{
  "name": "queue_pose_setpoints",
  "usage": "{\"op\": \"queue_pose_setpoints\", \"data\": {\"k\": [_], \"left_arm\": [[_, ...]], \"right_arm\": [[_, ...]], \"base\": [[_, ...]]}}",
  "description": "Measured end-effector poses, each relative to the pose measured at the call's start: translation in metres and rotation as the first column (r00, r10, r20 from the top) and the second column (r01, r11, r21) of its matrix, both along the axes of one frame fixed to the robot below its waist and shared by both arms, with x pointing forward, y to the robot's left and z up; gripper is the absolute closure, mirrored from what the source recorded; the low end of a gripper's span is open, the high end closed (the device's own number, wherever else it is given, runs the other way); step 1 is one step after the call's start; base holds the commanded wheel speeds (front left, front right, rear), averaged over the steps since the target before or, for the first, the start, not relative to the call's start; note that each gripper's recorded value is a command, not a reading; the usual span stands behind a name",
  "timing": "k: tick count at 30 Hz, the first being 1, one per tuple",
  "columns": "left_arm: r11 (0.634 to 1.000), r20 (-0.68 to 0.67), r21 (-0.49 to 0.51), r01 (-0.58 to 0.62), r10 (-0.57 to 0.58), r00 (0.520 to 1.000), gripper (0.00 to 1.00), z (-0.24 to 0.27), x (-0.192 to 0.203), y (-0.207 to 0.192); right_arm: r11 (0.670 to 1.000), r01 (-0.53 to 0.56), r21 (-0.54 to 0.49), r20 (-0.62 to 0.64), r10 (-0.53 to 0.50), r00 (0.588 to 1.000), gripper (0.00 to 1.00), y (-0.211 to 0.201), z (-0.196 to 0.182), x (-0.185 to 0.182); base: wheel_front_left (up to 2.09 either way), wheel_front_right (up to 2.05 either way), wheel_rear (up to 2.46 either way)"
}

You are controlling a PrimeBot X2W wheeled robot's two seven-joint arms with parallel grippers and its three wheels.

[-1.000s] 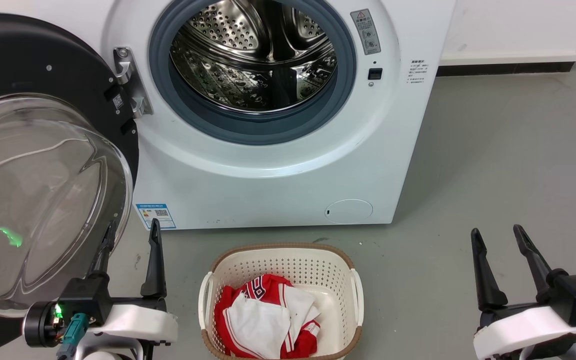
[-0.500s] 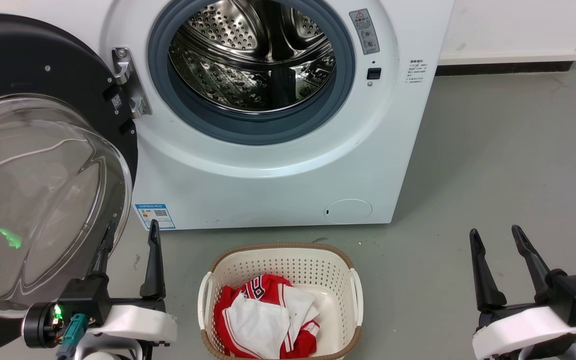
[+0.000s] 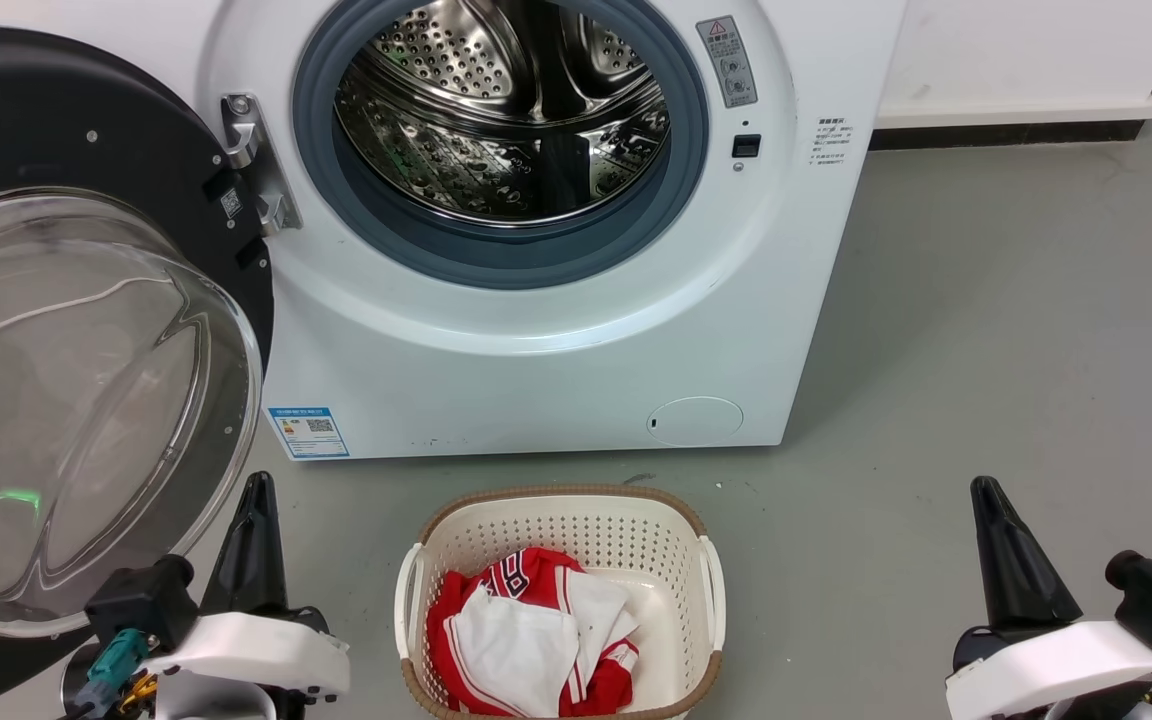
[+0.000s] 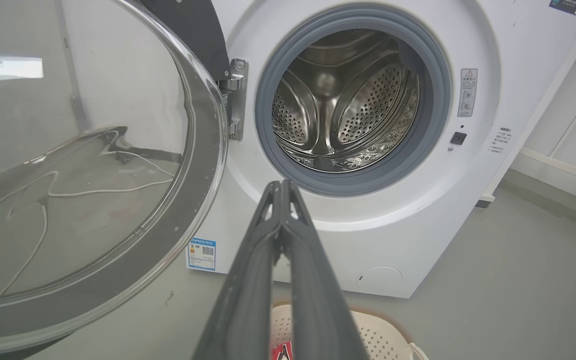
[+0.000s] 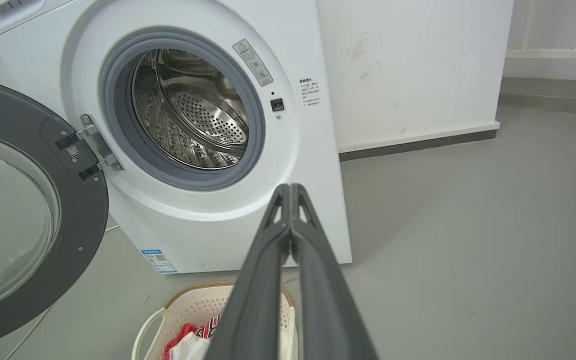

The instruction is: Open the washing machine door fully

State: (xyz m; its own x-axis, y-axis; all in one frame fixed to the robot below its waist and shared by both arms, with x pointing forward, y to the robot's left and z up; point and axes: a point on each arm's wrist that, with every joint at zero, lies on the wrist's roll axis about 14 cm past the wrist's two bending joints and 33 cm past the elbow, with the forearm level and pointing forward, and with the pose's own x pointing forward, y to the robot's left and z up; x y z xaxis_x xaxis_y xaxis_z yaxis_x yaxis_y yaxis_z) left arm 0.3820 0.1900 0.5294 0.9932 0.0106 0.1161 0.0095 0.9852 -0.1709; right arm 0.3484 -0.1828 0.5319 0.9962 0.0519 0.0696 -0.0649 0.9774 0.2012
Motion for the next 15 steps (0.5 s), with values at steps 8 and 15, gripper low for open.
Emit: {"op": "queue_pose_setpoints", "data": {"k": [8,15], "left_arm": [[0.988,-0.036,-0.156,-0.005,0.000,0.999,1.00,-0.006,0.000,0.003],[0.961,-0.063,-0.276,-0.015,-0.003,0.998,1.00,-0.012,0.001,0.005]], "right_arm": [[0.988,0.001,0.153,-0.021,0.002,1.000,1.00,-0.003,-0.005,0.004],[0.962,0.003,0.273,-0.028,0.005,1.000,1.00,-0.004,-0.006,0.008]], "base": [[0.00,0.00,0.00],[0.00,0.00,0.00]]}}
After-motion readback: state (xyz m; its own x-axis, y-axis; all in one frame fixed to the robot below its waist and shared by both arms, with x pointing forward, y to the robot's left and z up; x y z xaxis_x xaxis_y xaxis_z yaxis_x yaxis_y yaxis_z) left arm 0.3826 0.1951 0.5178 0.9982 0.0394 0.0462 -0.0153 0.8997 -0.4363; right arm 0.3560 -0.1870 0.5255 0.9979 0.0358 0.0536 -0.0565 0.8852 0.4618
